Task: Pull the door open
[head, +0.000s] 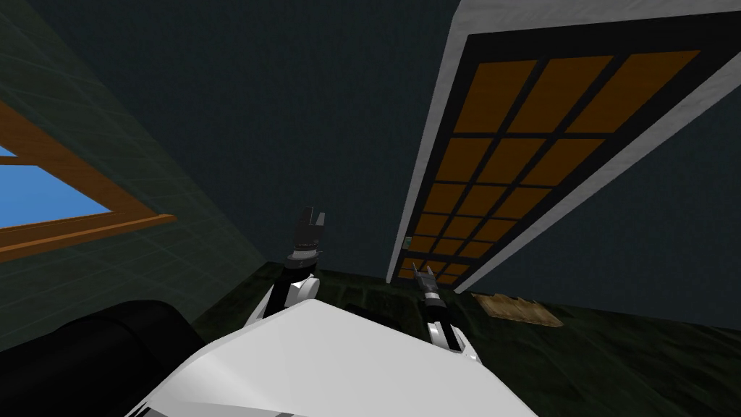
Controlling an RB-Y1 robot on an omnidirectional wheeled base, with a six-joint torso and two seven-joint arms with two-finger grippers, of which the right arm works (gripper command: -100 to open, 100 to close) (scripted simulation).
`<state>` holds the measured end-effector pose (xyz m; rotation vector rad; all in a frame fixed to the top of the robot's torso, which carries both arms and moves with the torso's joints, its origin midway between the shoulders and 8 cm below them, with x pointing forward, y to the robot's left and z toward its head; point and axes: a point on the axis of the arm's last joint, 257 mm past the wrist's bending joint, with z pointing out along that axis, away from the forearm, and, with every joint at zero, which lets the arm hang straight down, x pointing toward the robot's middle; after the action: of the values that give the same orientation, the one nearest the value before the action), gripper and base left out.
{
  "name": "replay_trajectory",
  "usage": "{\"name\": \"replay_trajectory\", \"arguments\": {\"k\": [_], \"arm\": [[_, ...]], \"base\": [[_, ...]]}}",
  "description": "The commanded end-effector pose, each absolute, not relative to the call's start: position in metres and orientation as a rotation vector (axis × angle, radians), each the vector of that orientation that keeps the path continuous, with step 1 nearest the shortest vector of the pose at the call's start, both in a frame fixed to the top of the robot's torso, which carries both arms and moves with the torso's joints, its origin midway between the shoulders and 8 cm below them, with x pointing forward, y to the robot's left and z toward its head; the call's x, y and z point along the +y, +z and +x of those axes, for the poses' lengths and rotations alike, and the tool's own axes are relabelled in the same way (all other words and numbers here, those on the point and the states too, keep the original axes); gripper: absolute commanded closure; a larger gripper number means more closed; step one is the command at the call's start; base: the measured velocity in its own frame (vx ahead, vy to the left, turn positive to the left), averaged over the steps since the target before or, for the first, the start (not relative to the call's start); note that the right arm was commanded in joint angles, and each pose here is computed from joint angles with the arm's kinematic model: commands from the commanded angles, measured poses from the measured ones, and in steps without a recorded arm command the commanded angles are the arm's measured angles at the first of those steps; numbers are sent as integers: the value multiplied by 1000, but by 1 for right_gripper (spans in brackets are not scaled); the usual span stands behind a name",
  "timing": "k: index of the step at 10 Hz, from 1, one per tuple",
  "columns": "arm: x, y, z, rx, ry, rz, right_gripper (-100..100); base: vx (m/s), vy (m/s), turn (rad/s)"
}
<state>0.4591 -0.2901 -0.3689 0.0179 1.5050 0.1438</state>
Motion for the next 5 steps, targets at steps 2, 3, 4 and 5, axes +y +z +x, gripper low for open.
{"name": "replay_trajectory", "arguments": {"k": [2, 3, 4, 5], "arm": [[-289, -384, 455, 1535, 107, -23, -100], [-289, -386, 454, 1541, 102, -29, -100], [-288, -389, 454, 1546, 96, -36, -100], [-288, -393, 452, 1556, 84, -50, -100]], "base": [[111, -19, 33], [107, -17, 30], [80, -12, 21], [80, -10, 26]]}}
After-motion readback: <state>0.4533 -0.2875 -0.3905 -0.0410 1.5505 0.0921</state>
